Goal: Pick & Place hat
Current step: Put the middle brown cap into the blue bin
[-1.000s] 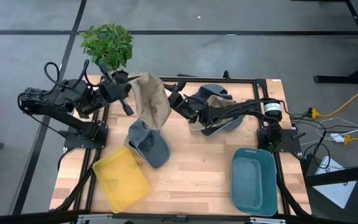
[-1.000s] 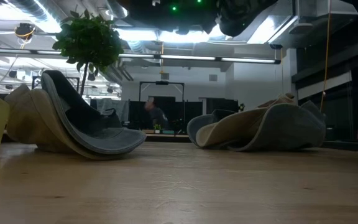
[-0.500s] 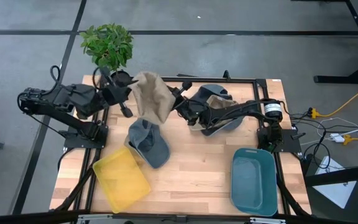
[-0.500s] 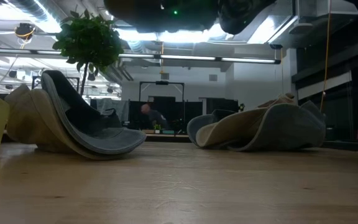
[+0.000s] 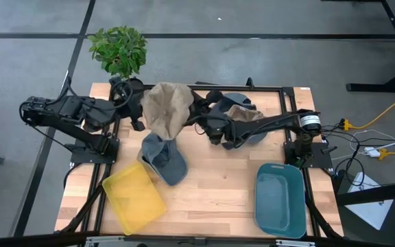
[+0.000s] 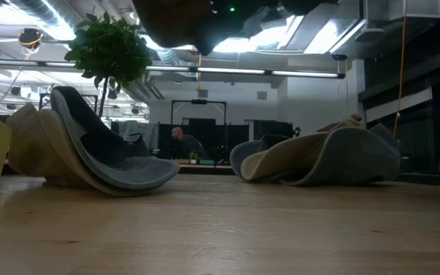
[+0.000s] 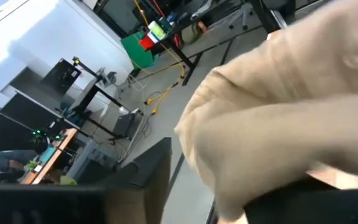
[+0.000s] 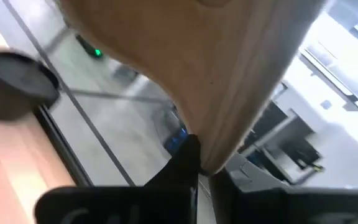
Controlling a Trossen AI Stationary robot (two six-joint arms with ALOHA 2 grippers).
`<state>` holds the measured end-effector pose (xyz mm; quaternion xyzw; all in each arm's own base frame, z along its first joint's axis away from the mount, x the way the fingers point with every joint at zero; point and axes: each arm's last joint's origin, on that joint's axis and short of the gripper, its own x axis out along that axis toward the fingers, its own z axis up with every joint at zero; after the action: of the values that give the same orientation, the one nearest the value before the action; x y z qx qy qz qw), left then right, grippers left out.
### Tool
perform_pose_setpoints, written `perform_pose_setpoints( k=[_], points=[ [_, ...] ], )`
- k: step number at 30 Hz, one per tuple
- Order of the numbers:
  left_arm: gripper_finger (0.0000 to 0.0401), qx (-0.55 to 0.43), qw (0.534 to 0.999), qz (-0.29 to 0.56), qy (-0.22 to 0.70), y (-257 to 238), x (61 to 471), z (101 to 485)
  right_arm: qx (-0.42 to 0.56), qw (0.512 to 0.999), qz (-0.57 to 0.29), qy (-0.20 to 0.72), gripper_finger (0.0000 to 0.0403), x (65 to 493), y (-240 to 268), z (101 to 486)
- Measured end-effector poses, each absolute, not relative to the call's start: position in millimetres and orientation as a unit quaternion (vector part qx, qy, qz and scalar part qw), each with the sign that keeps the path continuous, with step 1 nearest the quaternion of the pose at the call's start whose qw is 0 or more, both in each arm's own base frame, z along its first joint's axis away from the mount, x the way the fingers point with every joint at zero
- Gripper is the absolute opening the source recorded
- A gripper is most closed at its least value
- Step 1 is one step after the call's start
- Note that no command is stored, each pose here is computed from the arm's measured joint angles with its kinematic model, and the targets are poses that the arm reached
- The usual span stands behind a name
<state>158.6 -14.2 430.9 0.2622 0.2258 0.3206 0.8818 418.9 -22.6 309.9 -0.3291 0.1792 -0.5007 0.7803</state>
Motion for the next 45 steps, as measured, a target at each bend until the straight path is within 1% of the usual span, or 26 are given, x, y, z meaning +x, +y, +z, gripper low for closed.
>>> perform_pose_setpoints(
  k=[4,7,12,14,18,21,25,27,30,33,35,37,39,43,45],
  points=[
    [0.0205,0.247,0.888,0.316,0.226,-17,157,429,-0.342,0.755,-0.514,0.221,0.0016,408,-29,319],
    [0.0223,0.237,0.891,0.310,0.230,-19,156,426,-0.349,0.729,-0.529,0.258,0.0016,399,-36,324],
    [0.0230,0.224,0.903,0.287,0.227,-23,156,425,-0.374,0.685,-0.536,0.323,0.0016,388,-42,323],
    [0.0228,0.221,0.908,0.274,0.226,-24,156,425,-0.381,0.676,-0.534,0.335,0.0016,387,-43,321],
    [0.0227,0.220,0.914,0.257,0.225,-27,156,425,-0.394,0.672,-0.522,0.348,0.0016,387,-48,319],
    [0.0228,0.216,0.916,0.252,0.223,-28,156,425,-0.420,0.682,-0.474,0.366,0.0016,387,-50,313],
    [0.0227,0.211,0.919,0.249,0.221,-29,155,425,-0.417,0.701,-0.460,0.351,0.0016,389,-48,314],
    [0.0225,0.202,0.926,0.231,0.221,-30,156,424,-0.398,0.720,-0.465,0.328,0.0016,390,-48,316],
    [0.0224,0.193,0.937,0.185,0.225,-33,158,423,-0.372,0.733,-0.482,0.302,0.0016,388,-49,323],
    [0.0224,0.193,0.941,0.153,0.233,-36,162,421,-0.341,0.720,-0.531,0.289,0.0016,386,-52,337],
    [0.0224,0.197,0.939,0.148,0.241,-38,169,417,-0.318,0.715,-0.559,0.276,0.0016,385,-55,347],
    [0.0224,0.204,0.934,0.160,0.247,-42,180,414,-0.294,0.716,-0.579,0.257,0.0016,384,-58,357],
    [0.0224,0.218,0.922,0.200,0.248,-44,194,410,-0.274,0.716,-0.595,0.241,0.0016,384,-61,366],
    [0.0224,0.278,0.874,0.315,0.243,-49,222,404,-0.247,0.724,-0.608,0.214,0.0016,383,-63,377],
    [0.0224,0.303,0.852,0.350,0.243,-52,234,401,-0.242,0.726,-0.609,0.208,0.0017,383,-63,380]
  ],
)
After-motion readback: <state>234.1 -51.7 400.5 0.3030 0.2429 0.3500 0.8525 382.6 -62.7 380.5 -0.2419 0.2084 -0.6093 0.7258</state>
